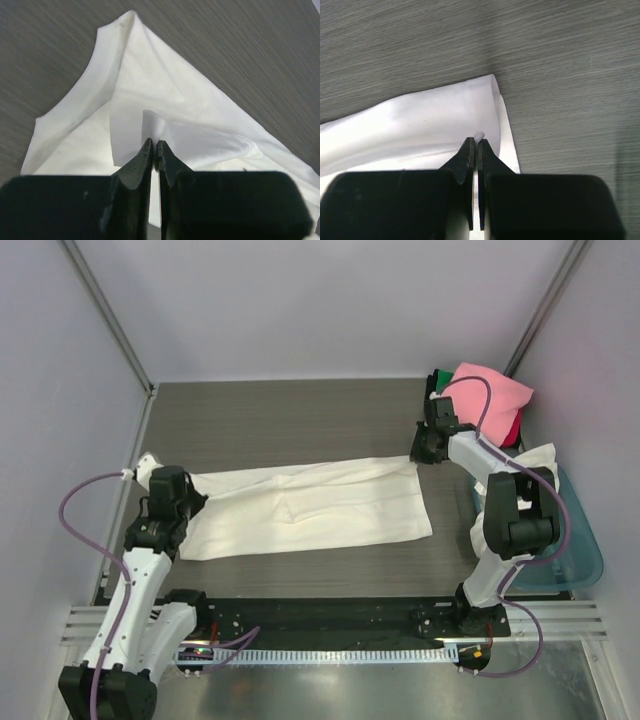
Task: Fold and stack the t-shirts
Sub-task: Fold the tshirt
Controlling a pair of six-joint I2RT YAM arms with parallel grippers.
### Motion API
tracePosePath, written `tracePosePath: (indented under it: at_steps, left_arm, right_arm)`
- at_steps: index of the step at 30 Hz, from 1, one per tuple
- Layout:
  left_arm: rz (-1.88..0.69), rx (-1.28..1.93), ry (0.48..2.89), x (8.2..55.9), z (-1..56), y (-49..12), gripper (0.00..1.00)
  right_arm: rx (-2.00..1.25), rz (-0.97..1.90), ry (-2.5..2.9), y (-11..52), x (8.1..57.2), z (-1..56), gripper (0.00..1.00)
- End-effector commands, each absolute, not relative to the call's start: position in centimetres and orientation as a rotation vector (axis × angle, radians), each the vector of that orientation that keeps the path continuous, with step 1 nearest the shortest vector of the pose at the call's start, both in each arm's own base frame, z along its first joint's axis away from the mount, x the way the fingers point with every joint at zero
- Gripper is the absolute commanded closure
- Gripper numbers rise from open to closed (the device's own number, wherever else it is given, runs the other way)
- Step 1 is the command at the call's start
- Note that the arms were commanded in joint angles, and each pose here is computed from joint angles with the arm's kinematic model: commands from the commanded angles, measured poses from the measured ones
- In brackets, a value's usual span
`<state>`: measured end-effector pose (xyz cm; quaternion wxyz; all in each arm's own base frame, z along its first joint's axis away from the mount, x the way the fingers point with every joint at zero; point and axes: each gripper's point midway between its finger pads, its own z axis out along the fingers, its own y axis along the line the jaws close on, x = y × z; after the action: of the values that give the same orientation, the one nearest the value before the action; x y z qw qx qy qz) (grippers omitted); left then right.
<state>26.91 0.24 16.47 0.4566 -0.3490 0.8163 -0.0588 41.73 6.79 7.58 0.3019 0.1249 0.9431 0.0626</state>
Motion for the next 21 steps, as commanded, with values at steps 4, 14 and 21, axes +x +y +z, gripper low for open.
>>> tracePosePath:
  at_steps: [4,14,21]
  left_arm:
    - [-0.106,-1.131,1.941,22.4,14.9,1.8,0.62]
    - [-0.296,-1.053,1.828,22.8,16.8,0.3,0.42]
    - [-0.272,-1.013,2.015,26.9,14.3,-1.2,0.48]
  right_arm:
    - [0.43,0.097,2.524,5.5,40.2,7.5,0.44]
    - [0.345,0.383,2.405,9.6,42.5,13.4,0.16]
    - [0.136,0.555,2.488,16.7,43.7,11.2,0.23]
